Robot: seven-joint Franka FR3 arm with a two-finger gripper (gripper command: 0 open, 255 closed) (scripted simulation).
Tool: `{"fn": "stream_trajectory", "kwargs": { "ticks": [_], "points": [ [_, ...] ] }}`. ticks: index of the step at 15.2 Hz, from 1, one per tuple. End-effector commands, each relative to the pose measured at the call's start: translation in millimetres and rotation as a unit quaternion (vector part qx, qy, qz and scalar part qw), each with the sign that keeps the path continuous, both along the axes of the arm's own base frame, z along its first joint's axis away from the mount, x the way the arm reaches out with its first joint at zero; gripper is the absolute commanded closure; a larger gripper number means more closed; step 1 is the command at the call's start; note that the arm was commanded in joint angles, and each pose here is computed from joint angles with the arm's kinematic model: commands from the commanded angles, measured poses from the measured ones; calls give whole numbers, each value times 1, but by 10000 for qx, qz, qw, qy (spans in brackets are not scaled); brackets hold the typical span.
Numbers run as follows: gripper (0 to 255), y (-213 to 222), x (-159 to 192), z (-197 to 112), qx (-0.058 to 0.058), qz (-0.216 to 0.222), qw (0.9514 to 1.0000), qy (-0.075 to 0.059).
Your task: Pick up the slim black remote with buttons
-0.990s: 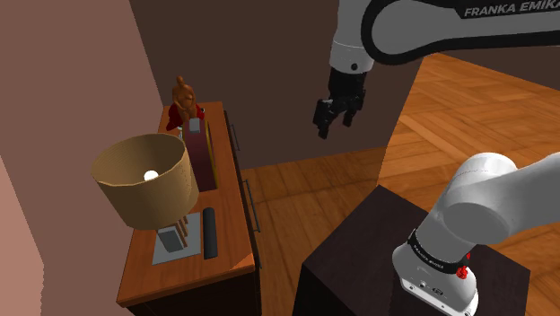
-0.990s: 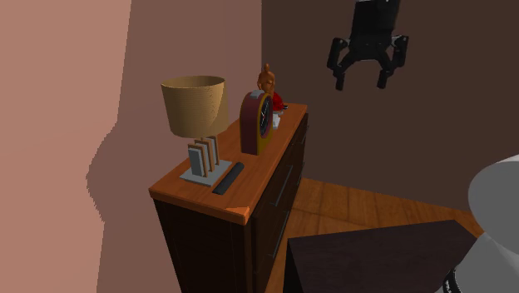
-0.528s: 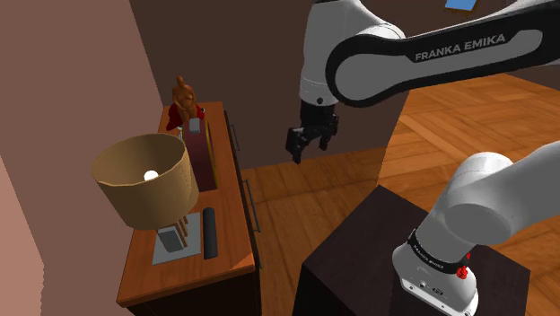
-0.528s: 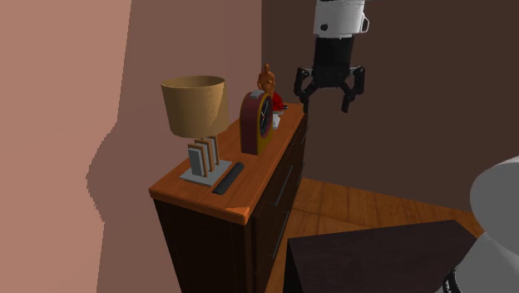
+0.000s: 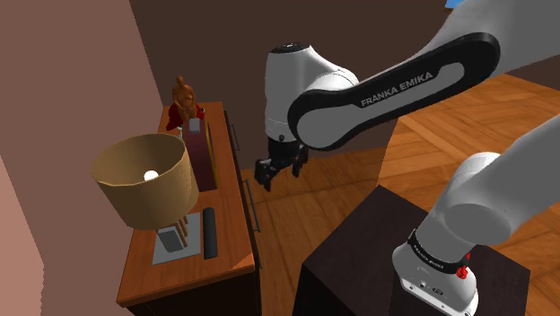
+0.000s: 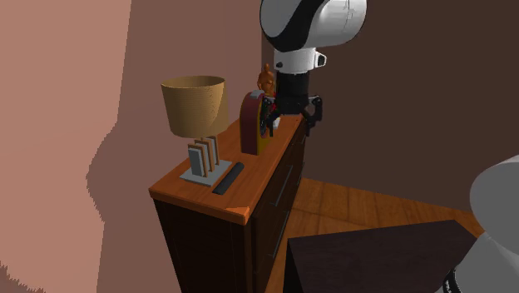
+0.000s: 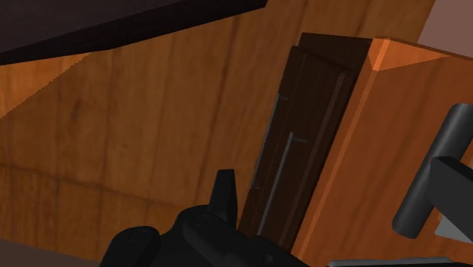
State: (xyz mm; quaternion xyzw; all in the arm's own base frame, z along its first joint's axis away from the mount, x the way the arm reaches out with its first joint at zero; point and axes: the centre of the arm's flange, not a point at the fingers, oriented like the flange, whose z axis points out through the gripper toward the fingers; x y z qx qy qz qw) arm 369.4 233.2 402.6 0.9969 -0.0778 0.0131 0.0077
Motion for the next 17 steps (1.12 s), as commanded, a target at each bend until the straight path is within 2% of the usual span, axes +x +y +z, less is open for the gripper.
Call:
{"fn": "stream_trajectory", "kwargs": {
  "ticks": [1, 17],
  "points": [
    [0, 18, 9, -20, 27, -41, 10000, 6],
    [0, 162, 71, -157, 153, -312, 9994, 64]
  ]
}}
